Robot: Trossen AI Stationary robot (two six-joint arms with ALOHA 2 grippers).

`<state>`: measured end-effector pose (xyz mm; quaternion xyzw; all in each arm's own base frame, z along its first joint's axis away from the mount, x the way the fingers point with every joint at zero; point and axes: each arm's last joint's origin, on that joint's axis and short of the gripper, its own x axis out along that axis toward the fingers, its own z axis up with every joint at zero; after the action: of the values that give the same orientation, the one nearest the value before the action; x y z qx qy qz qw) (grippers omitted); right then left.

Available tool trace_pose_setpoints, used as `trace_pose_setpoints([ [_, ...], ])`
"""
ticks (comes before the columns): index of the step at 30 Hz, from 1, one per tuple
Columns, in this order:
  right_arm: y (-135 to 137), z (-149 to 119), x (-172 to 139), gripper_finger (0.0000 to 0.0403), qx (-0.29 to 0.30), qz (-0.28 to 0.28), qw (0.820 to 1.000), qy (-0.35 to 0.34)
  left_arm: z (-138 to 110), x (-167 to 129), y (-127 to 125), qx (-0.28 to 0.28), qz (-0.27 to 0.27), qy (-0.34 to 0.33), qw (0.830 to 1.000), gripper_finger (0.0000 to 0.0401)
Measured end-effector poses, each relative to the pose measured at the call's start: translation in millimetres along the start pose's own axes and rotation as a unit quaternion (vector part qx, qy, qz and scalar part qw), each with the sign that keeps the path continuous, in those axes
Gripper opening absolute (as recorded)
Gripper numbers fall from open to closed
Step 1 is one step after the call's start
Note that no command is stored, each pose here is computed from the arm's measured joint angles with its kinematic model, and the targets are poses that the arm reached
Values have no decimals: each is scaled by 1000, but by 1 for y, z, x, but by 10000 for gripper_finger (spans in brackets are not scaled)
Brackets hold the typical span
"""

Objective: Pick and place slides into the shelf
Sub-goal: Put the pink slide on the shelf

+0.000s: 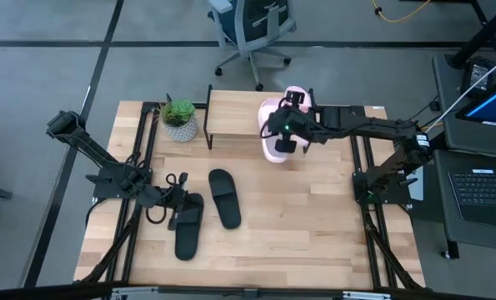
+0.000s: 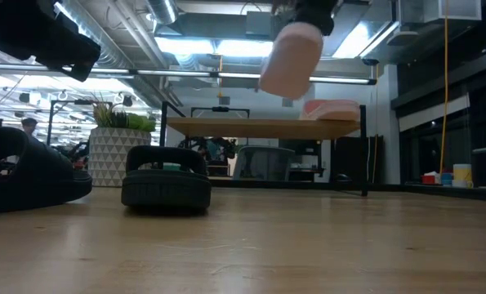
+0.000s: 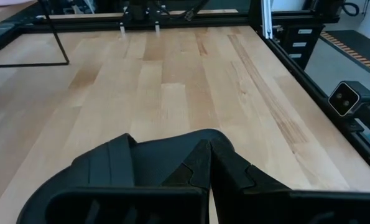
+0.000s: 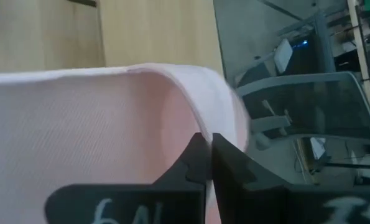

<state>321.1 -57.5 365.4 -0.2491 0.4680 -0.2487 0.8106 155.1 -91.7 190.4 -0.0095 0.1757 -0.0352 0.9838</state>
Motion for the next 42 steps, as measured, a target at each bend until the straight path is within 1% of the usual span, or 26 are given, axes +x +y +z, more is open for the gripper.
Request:
trace_pose_setpoints([
  [5, -13, 1, 9, 11, -11, 20, 999, -29, 0, 0, 0, 0, 5, -1, 1000, 0],
  [7, -18, 0, 13, 11, -4, 26, 999, -36, 0, 0, 0, 0, 8, -2, 1000, 0],
  [12, -26, -4, 18, 11, 0, 25, 999, -26, 0, 0, 1, 0, 9, -2, 1000, 0],
  [19, -30, -6, 21, 11, -41, 21, 999, -23, 0, 0, 1, 0, 9, -2, 1000, 0],
  [24, -40, -11, 27, 11, -30, 15, 999, -17, 0, 0, 2, 0, 27, -6, 1000, 0],
  [29, -50, -16, 39, 11, -18, 6, 1000, -2, 1, 0, 3, 0, 47, -11, 999, 0],
  [32, -52, -17, 50, 11, -21, 26, 999, -7, 1, 0, 3, 0, 47, -11, 999, 0],
  [38, -54, -16, 72, 11, -35, 24, 999, -2, 1, 0, 3, -2, 47, -11, 999, 0],
  [42, -55, -18, 79, 11, -34, 23, 999, 9, 1, 0, 3, -10, 47, -12, 999, 0],
])
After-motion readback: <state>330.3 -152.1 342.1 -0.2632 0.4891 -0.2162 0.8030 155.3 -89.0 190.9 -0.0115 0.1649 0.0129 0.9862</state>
